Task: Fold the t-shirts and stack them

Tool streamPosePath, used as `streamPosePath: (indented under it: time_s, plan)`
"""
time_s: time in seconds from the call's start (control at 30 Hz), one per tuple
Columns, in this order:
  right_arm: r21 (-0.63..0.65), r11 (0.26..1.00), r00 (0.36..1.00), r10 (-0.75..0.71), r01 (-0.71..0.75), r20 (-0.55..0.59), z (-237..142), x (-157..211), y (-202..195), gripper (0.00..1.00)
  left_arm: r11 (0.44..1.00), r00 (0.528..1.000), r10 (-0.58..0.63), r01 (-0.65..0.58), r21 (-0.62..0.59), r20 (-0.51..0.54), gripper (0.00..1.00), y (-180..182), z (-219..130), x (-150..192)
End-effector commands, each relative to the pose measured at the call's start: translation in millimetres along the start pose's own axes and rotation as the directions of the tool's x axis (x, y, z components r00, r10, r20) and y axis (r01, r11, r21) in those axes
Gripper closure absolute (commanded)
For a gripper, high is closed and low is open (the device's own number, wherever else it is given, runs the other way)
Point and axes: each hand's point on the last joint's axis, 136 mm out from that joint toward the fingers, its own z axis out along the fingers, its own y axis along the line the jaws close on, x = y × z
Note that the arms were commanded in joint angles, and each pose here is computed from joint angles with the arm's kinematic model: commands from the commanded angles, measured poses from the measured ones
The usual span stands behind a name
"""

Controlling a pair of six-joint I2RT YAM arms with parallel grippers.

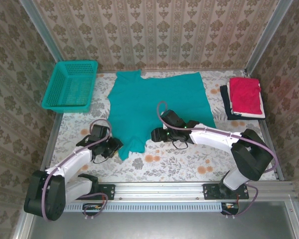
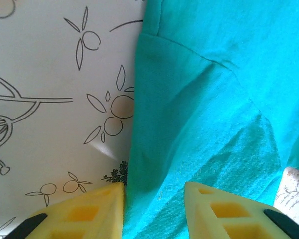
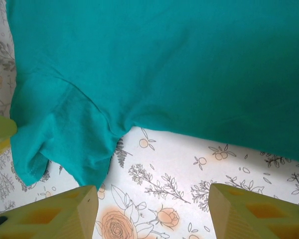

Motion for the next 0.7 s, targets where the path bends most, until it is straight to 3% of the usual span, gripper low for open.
streamPosePath:
  time_s: [0.0, 0.3, 0.4, 0.53, 0.67]
  plan:
    - [-0.011, 1.000, 0.999, 0.028, -0.027, 0.022, -3.2, -4.3, -0.3, 0.39, 0.999, 1.000, -0.018, 0.018, -0.033, 0.001, 0.63, 8.8, 2.0, 3.9]
    - [0.000, 0.999, 0.999, 0.041, -0.041, 0.031, -5.0, -6.6, -5.1, 0.39, 0.999, 1.000, -0.014, 0.013, -0.037, -0.022, 0.65, 6.1, 14.2, 6.2]
    - [0.009, 0.998, 0.997, 0.063, -0.063, 0.047, -7.3, -9.3, -10.8, 0.39, 0.999, 1.000, -0.016, 0.015, -0.039, -0.022, 0.74, 6.2, 15.4, 6.8]
    - [0.027, 0.995, 0.993, 0.091, -0.093, 0.073, -13.2, -14.1, -20.3, 0.39, 0.999, 1.000, -0.008, 0.007, -0.037, -0.015, 1.00, 5.3, 15.2, 6.2]
    - [0.094, 0.981, 0.978, 0.155, -0.168, 0.137, -28.6, -21.1, -48.3, 0.39, 0.999, 1.000, 0.000, 0.000, -0.035, 0.005, 1.00, 3.1, 8.6, 3.5]
